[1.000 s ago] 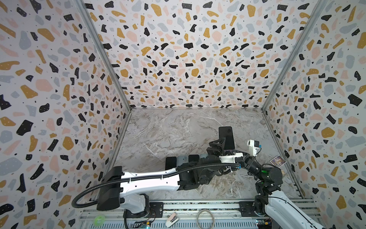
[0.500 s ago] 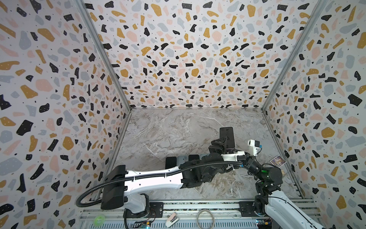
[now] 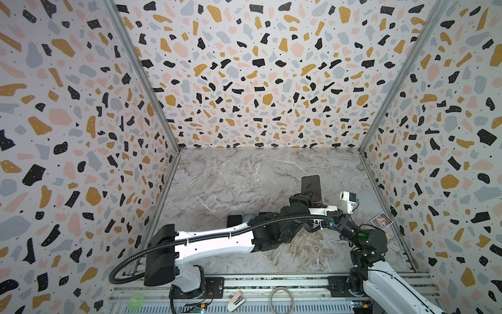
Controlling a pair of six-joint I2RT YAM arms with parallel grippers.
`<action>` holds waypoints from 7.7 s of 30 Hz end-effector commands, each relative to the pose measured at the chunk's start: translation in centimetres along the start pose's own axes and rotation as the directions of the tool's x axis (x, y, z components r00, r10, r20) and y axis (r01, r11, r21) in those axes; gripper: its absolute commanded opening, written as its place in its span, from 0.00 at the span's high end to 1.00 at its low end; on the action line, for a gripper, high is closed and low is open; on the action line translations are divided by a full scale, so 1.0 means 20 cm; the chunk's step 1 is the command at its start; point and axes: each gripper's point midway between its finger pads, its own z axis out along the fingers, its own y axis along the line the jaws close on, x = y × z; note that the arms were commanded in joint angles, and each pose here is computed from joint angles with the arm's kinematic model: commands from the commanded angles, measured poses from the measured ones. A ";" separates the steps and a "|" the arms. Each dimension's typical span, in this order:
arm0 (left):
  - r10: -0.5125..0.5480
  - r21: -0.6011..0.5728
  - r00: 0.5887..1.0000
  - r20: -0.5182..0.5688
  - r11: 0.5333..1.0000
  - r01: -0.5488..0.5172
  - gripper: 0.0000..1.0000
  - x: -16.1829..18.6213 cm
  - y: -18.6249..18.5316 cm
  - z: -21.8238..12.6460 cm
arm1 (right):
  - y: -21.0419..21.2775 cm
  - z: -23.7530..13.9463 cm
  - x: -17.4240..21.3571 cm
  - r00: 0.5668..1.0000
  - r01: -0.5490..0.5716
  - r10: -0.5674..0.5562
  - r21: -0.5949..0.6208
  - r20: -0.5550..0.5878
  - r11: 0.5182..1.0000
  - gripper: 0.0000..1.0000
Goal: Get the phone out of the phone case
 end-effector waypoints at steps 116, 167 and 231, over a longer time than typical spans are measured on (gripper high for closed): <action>-0.167 0.088 0.969 -0.184 0.979 0.186 1.00 0.32 -0.88 0.06 | -0.65 -0.56 0.12 0.990 0.081 0.049 0.822 -0.130 0.564 1.00; -0.141 0.223 0.958 -0.251 0.954 0.199 0.69 0.49 -1.14 0.18 | -0.87 -0.60 0.24 0.981 0.026 0.145 0.821 -0.132 0.570 1.00; -0.948 -0.476 0.301 0.106 0.218 0.852 0.00 1.01 0.40 -0.60 | -0.88 -0.65 0.02 0.985 0.170 -0.031 0.929 -0.169 0.329 0.01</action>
